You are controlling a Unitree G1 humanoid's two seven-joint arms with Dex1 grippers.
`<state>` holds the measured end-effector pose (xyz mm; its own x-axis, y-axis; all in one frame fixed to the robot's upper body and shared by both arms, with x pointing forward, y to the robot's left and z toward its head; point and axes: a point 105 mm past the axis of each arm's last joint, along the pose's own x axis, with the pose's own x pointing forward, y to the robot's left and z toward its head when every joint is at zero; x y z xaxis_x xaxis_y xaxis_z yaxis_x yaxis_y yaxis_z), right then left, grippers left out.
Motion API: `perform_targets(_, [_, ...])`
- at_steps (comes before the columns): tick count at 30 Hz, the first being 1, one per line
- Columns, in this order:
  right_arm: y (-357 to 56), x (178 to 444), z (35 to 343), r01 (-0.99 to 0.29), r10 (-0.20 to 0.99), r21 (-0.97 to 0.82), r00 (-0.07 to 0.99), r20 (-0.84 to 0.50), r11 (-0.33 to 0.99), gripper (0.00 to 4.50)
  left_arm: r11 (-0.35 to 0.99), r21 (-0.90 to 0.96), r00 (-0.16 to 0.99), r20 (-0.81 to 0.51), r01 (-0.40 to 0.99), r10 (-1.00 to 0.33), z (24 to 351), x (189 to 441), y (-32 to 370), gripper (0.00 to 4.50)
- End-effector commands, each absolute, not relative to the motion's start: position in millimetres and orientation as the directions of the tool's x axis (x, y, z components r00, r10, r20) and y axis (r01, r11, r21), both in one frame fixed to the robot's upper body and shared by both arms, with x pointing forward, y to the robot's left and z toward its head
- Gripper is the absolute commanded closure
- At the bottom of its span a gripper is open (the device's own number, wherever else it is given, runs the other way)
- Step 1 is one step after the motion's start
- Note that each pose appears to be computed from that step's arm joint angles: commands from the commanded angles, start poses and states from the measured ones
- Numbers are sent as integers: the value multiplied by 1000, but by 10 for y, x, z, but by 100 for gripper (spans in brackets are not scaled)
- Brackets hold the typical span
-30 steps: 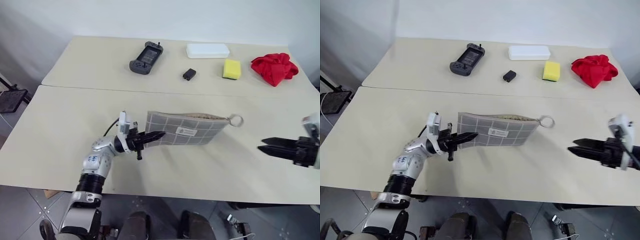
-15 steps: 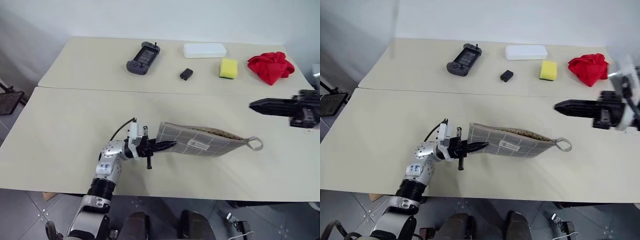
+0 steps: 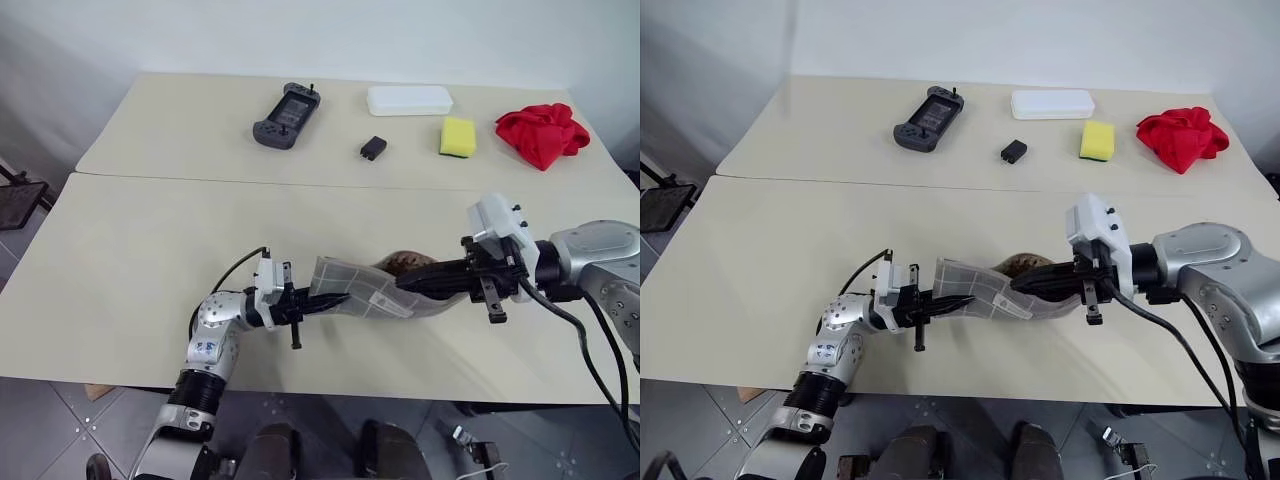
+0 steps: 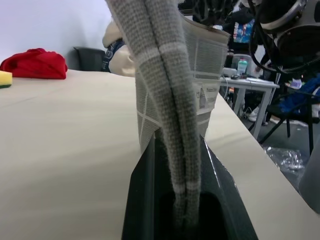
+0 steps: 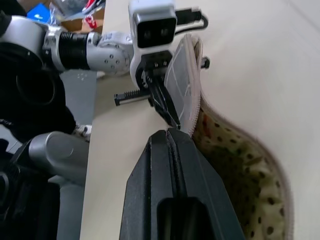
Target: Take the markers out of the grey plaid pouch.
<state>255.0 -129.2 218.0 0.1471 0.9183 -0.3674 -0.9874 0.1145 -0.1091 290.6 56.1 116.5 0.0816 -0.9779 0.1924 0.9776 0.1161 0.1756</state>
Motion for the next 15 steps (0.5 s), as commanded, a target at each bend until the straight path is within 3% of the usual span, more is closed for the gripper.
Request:
perform_targets(1, [-1291,2549,2170,-986,901,-132,150,-408,105,447,119,249,75,179,961,-981,1201,2863,565,450])
perform_targets(5, [-1204,2600,2334,-988,934,-67,152,-325,137,447,163,343,100,194,925,-976,1268,2849,631,450])
perform_targets(12, [-1180,2607,2182,-977,864,-180,186,-469,113,447,182,389,123,171,903,-977,1202,2836,678,450])
perform_targets(15, [-1103,2521,2142,-979,859,-195,154,-488,65,447,195,393,131,183,899,-974,1211,2842,677,450])
